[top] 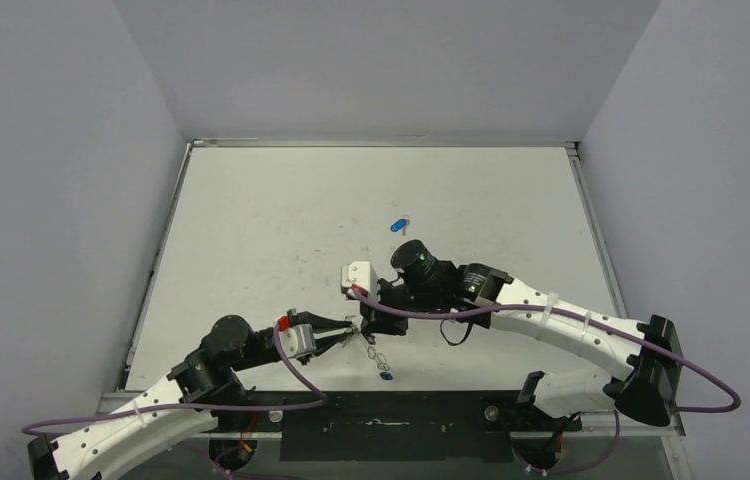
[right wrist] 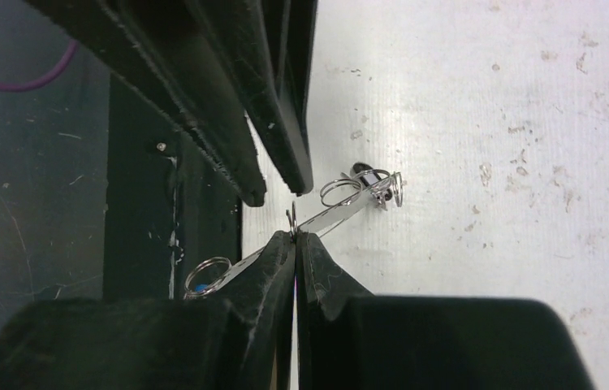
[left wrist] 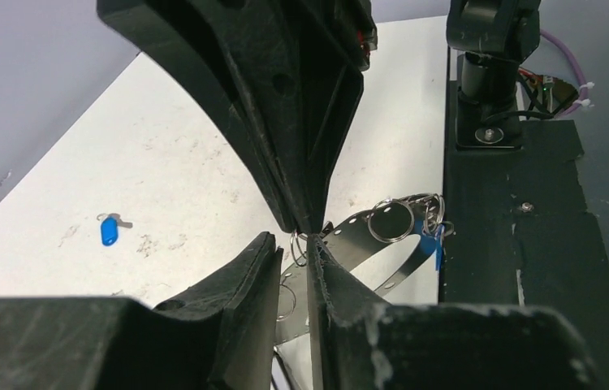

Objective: Put the keys on the keyring

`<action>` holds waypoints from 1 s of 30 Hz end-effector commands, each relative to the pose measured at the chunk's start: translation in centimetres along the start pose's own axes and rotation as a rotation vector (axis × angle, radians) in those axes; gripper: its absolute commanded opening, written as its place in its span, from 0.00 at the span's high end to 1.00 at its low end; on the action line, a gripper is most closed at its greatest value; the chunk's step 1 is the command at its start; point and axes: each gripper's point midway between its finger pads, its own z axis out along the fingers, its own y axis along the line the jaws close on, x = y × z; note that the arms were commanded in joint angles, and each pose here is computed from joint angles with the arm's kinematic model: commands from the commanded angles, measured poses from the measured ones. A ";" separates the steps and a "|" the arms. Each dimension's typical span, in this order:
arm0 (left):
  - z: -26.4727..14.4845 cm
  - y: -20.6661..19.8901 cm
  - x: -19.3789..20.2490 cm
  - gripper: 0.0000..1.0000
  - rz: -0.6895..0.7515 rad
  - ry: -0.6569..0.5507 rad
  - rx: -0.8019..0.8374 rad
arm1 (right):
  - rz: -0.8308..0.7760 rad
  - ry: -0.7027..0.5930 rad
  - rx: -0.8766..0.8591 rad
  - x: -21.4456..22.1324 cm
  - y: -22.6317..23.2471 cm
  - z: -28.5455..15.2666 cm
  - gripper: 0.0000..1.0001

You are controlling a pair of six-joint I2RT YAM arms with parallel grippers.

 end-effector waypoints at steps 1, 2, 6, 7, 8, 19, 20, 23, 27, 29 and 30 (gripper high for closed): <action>-0.3 0.8 -0.9 0.82 0.038 0.053 -0.017 | 0.038 0.036 0.089 -1.6 -1.3 -0.4 1.00; -0.3 0.8 -0.7 0.81 0.038 0.070 -0.013 | 0.048 0.052 0.099 -1.5 -1.5 -0.4 1.00; -0.3 0.7 0.0 0.78 0.037 0.128 0.003 | 0.083 0.102 0.128 -1.6 -1.7 -0.2 1.00; -0.3 0.7 0.0 0.77 0.038 0.136 0.004 | 0.089 0.110 0.129 -1.7 -1.7 -0.1 1.00; -0.3 0.8 0.0 0.77 0.040 0.143 0.004 | 0.094 0.119 0.129 -1.7 -1.6 0.0 1.00; 0.5 0.9 1.2 0.75 0.053 0.200 0.026 | 0.090 0.163 0.087 -1.9 -0.4 1.7 1.00; 0.6 0.9 1.3 0.76 0.054 0.204 0.029 | 0.089 0.164 0.087 -1.9 -0.4 1.7 1.00; 0.7 0.7 1.5 0.82 0.050 0.211 0.041 | 0.085 0.166 0.088 -1.9 -0.4 1.8 1.00; 0.8 0.4 1.9 0.92 0.042 0.221 0.058 | 0.082 0.168 0.092 -1.9 -0.5 1.9 1.00; 0.9 0.3 2.2 0.98 0.035 0.232 0.065 | 0.082 0.167 0.096 -1.9 -0.6 1.8 1.00; 0.8 0.2 2.4 1.00 0.031 0.240 0.068 | 0.080 0.167 0.098 -1.9 -0.6 1.8 1.00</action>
